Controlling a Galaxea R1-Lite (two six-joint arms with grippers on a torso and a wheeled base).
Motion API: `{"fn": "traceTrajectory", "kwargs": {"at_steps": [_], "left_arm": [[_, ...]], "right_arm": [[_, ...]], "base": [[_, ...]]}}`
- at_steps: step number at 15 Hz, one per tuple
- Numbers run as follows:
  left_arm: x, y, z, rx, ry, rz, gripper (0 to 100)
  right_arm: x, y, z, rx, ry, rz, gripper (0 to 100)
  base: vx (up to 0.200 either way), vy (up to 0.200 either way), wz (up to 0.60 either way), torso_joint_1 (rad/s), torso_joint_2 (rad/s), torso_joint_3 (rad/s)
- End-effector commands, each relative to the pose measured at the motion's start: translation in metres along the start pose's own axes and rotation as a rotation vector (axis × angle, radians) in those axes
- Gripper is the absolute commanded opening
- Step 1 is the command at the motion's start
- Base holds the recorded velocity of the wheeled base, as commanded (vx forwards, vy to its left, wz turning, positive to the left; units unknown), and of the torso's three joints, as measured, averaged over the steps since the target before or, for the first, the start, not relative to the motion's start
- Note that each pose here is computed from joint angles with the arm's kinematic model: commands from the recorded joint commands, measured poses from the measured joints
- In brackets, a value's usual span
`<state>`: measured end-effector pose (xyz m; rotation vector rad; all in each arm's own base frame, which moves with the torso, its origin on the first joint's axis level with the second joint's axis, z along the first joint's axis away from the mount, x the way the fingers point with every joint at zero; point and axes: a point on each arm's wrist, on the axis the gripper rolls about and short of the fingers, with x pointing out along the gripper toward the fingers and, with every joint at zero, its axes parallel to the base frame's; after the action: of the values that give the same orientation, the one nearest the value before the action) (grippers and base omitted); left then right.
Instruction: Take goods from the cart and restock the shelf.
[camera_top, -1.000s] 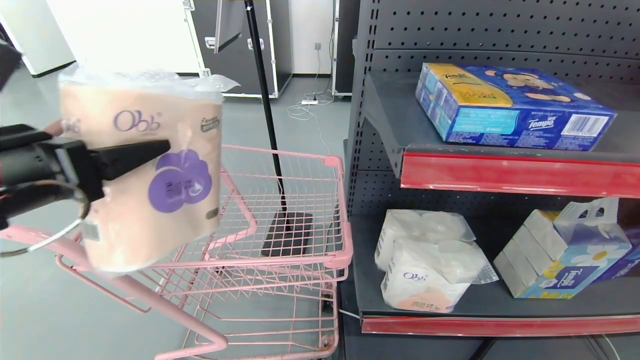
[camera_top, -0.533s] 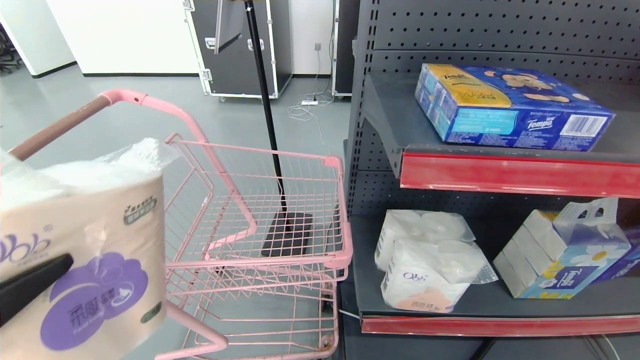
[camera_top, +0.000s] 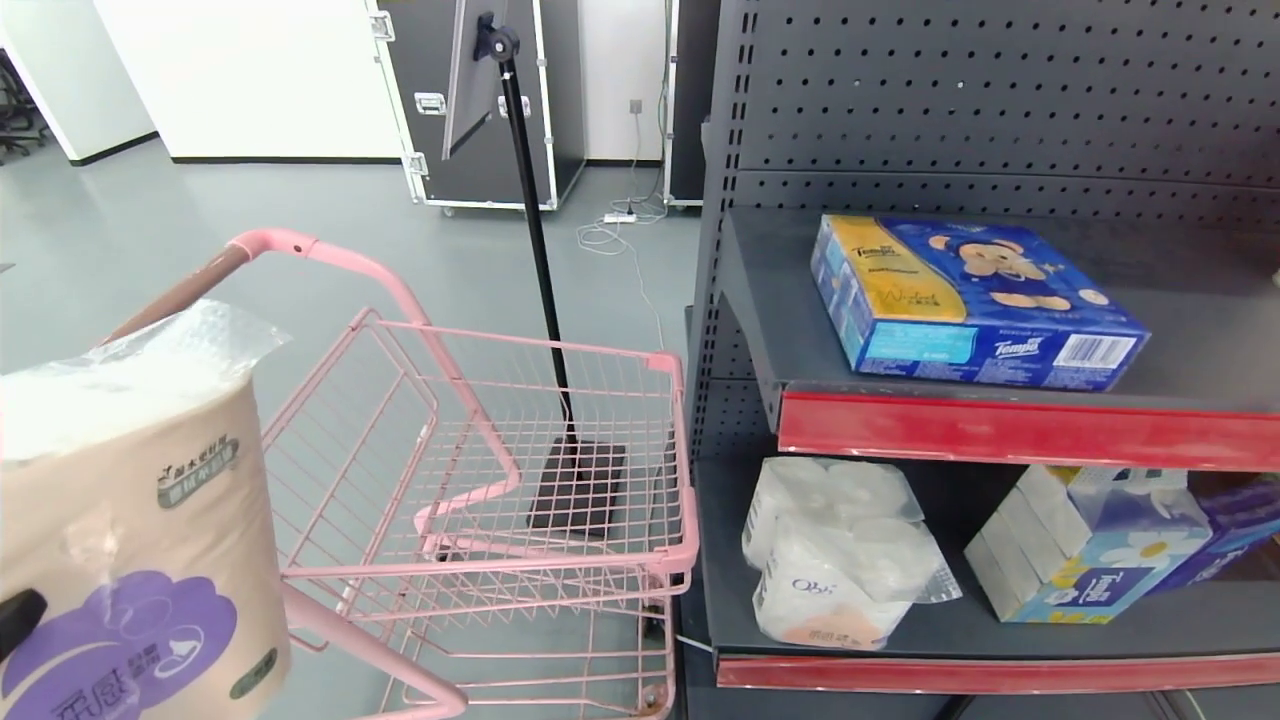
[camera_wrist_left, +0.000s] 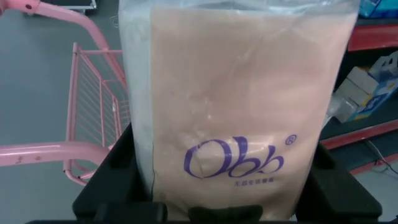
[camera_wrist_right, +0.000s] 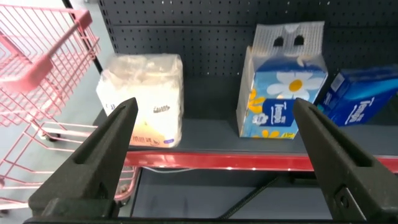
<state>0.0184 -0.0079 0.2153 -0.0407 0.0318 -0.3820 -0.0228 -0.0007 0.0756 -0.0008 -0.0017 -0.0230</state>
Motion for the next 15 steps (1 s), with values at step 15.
{"fn": "traceTrajectory", "kwargs": {"at_steps": [15], "left_arm": [[0.0004,0.0,-0.0032,0.0,0.004,-0.01,0]], "right_arm": [[0.0,0.0,0.0,-0.002,0.0,0.0,100]], "base": [[0.0,0.0,0.0,0.191,-0.52,-0.339]]}}
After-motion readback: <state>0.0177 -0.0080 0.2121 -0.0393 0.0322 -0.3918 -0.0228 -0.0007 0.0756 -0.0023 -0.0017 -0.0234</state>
